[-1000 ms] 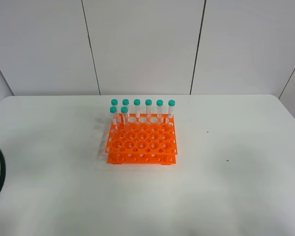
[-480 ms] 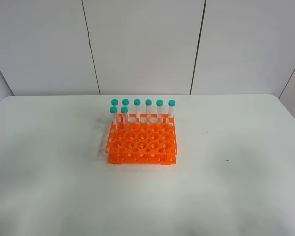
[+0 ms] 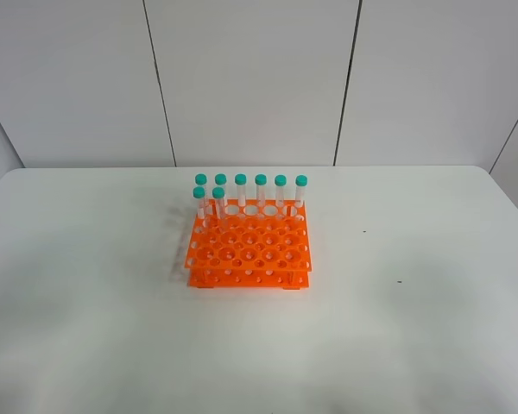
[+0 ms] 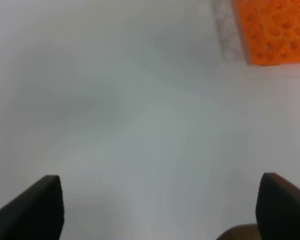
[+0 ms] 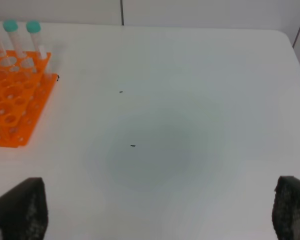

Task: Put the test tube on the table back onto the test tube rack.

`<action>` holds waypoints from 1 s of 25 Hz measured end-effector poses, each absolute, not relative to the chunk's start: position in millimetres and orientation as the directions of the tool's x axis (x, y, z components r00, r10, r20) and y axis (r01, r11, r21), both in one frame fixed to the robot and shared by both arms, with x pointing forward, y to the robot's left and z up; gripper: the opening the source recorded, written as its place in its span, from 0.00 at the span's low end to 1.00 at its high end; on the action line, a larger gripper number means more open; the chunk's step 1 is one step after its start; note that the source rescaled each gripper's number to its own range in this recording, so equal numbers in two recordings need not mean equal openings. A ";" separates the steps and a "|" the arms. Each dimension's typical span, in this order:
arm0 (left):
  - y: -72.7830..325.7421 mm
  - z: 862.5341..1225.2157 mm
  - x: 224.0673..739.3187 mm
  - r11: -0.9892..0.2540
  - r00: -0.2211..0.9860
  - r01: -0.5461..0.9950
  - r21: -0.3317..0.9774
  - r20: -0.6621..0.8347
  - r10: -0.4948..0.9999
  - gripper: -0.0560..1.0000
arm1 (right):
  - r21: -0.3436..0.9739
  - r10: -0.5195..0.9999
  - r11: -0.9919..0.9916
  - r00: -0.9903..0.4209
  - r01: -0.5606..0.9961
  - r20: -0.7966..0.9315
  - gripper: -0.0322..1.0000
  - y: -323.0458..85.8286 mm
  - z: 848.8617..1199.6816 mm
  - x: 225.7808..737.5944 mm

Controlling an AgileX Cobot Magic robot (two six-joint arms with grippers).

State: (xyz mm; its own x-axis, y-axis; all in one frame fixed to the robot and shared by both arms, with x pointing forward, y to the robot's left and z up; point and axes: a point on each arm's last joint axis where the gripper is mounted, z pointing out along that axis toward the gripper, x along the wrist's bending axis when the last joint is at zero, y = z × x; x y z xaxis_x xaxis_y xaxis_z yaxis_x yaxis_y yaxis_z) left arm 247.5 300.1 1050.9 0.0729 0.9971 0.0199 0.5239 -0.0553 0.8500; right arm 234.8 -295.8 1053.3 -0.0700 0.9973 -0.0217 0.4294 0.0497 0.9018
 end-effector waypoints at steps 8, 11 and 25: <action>300.8 1051.0 234.7 -0.052 0.071 0.452 0.891 0.022 0.997 0.99 | 0.902 0.997 0.050 -0.070 0.429 -0.022 1.00 -295.8 1053.3 234.8; 300.8 1051.0 234.7 -0.052 0.071 0.452 0.891 0.022 0.997 0.99 | 0.902 0.997 0.050 -0.070 0.429 -0.022 1.00 -295.8 1053.3 234.8; 300.8 1051.0 234.7 -0.052 0.071 0.452 0.891 0.022 0.997 0.99 | 0.902 0.997 0.050 -0.070 0.429 -0.022 1.00 -295.8 1053.3 234.8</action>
State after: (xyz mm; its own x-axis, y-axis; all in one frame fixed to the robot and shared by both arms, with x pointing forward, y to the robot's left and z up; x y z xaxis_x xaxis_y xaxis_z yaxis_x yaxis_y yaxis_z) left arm 234.7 300.8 1051.0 0.0712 0.9972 0.0218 0.4519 -0.0517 0.8906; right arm 234.8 -295.8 1053.3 -0.0700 0.9973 -0.0217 0.4294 0.0497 0.9018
